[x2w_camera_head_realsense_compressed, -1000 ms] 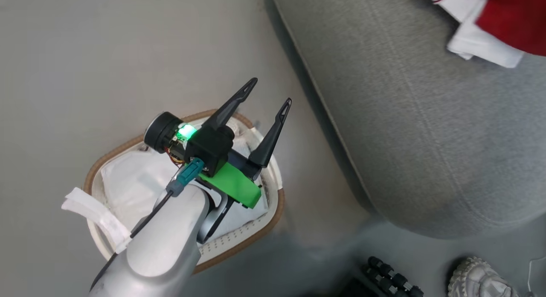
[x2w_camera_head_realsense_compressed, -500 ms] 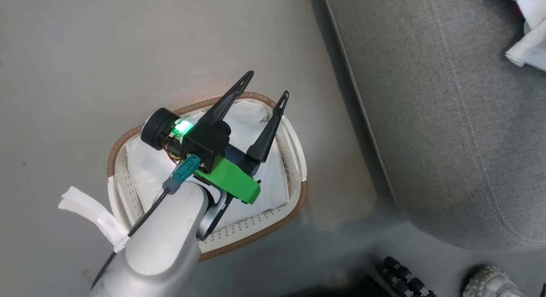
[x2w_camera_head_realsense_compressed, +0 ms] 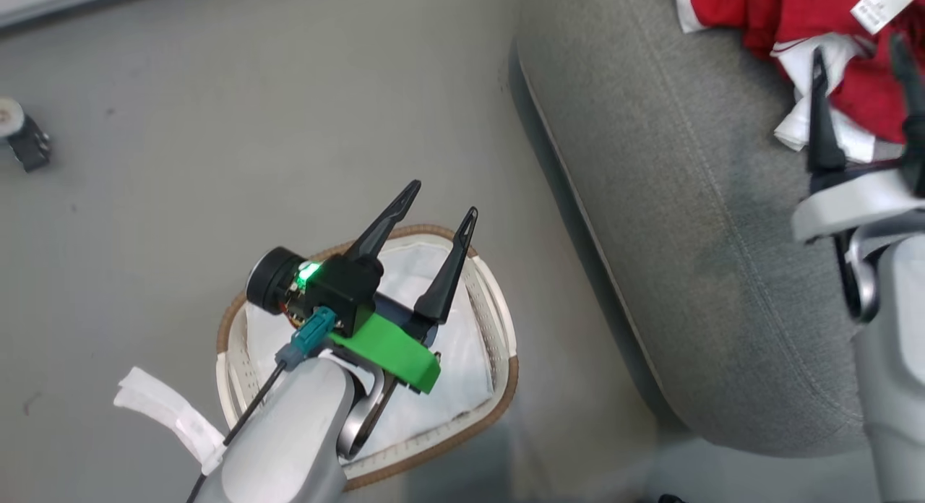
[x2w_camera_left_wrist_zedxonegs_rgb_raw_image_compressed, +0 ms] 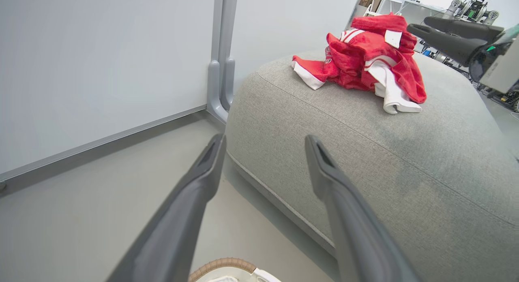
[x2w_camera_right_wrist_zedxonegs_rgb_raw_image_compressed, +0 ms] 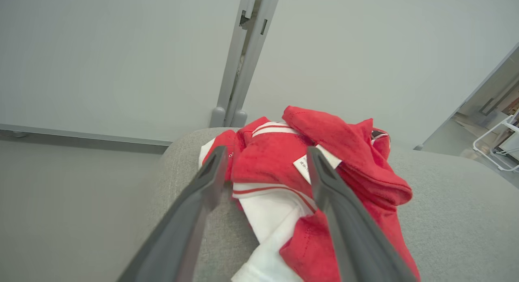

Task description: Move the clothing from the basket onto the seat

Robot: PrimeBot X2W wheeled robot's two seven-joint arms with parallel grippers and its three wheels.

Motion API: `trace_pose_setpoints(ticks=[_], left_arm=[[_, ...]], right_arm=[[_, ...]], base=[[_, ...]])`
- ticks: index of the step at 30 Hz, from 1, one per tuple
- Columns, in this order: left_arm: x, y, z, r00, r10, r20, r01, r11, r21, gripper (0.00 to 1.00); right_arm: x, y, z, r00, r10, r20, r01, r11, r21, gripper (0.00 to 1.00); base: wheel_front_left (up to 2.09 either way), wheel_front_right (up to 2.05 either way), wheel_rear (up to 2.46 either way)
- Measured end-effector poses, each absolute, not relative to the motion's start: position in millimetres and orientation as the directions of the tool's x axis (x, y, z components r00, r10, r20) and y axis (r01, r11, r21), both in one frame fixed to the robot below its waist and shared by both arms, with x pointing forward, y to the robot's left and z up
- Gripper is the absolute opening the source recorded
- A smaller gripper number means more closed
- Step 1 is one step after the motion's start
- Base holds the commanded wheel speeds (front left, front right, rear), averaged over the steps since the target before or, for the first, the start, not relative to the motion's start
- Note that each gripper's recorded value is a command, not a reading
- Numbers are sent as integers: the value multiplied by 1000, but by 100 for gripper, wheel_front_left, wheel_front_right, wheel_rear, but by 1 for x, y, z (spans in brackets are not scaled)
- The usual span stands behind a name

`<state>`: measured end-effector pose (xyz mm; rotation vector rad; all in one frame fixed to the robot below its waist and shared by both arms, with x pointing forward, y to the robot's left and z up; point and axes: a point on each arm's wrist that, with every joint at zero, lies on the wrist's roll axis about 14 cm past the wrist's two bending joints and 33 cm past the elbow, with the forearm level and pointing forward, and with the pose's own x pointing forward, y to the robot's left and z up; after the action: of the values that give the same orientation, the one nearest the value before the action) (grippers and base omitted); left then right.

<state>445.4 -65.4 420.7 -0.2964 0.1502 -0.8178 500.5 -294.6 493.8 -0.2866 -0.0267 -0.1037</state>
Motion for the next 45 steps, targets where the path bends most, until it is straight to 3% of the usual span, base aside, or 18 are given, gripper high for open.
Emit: trace_pose_setpoints(ticks=[12, 24, 34, 44, 45], left_arm=[[422, -23, 463, 781, -624, 10, 603, 749, -275, 100], [403, 105, 449, 958, -275, -82, 256, 948, -190, 100], [356, 188, 433, 989, -6, -147, -17, 987, -158, 100], [327, 214, 432, 986, 81, -145, -113, 968, -226, 100], [326, 215, 432, 986, 86, -146, -119, 965, -234, 0]], right_arm=[[440, -233, 499, 998, -31, 50, 35, 996, -79, 100], [412, -165, 483, 993, 118, 9, -118, 993, 11, 100], [395, -139, 484, 983, 186, 10, -186, 982, 43, 100], [385, -125, 482, 975, 222, 5, -222, 972, 72, 100], [384, -124, 481, 975, 223, 2, -222, 972, 77, 0]], base=[[0, 0, 0], [0, 0, 0], [0, 0, 0], [0, 0, 0], [0, 0, 0]])
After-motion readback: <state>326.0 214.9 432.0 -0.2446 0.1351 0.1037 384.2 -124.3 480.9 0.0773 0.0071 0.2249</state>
